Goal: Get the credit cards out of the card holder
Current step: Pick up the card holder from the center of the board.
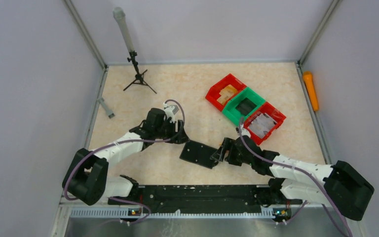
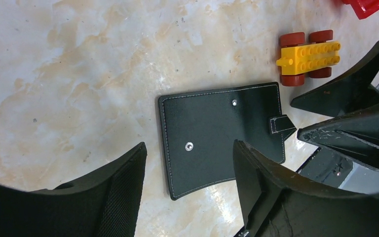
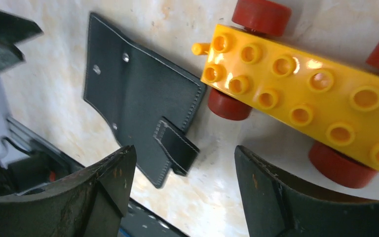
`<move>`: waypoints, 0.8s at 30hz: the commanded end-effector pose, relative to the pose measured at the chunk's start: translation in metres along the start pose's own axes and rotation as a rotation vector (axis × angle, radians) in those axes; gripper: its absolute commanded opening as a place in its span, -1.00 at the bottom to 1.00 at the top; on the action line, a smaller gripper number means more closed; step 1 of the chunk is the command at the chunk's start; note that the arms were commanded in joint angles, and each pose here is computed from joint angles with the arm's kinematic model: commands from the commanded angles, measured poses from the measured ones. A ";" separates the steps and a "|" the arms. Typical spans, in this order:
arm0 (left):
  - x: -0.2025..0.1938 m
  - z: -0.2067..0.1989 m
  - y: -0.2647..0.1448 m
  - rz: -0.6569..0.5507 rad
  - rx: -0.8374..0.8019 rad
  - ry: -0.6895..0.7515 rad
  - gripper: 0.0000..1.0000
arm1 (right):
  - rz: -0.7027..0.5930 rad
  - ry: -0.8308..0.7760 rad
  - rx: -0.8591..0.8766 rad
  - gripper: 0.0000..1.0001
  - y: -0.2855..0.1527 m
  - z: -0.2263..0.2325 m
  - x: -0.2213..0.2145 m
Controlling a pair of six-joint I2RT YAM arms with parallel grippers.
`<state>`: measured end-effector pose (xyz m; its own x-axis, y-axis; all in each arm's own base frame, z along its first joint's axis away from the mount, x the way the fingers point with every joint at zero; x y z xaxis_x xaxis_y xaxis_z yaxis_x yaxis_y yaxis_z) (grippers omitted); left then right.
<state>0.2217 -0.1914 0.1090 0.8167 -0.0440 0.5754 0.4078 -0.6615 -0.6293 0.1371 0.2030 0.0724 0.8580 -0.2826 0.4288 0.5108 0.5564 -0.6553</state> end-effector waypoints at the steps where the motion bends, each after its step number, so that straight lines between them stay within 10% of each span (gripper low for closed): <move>1: 0.003 -0.008 0.001 -0.027 -0.043 0.042 0.35 | -0.072 0.261 -0.028 0.49 0.009 0.006 -0.004; 14: -0.028 0.010 0.038 0.223 0.076 -0.023 -0.42 | -0.042 0.331 -0.100 -0.17 0.038 0.030 -0.015; 24: -0.030 0.005 0.038 0.238 0.077 0.000 -0.45 | -0.111 0.271 -0.010 -1.00 0.016 0.066 0.014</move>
<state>0.2232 -0.2145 0.0675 0.8956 -0.1568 0.4163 0.2483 -0.6003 -0.7603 0.1435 0.2472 0.0678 0.8087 -0.5204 0.2742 0.5351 0.4571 -0.7105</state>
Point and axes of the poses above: each gripper's point midway between its finger pads, its own y axis out along the fingers, its own z axis along the line the jaws close on, x = y × z, the point moved 5 cm from there along -y, back along the fingers, and after that the axes turned 2 degrees about y, right-handed, at the moved point
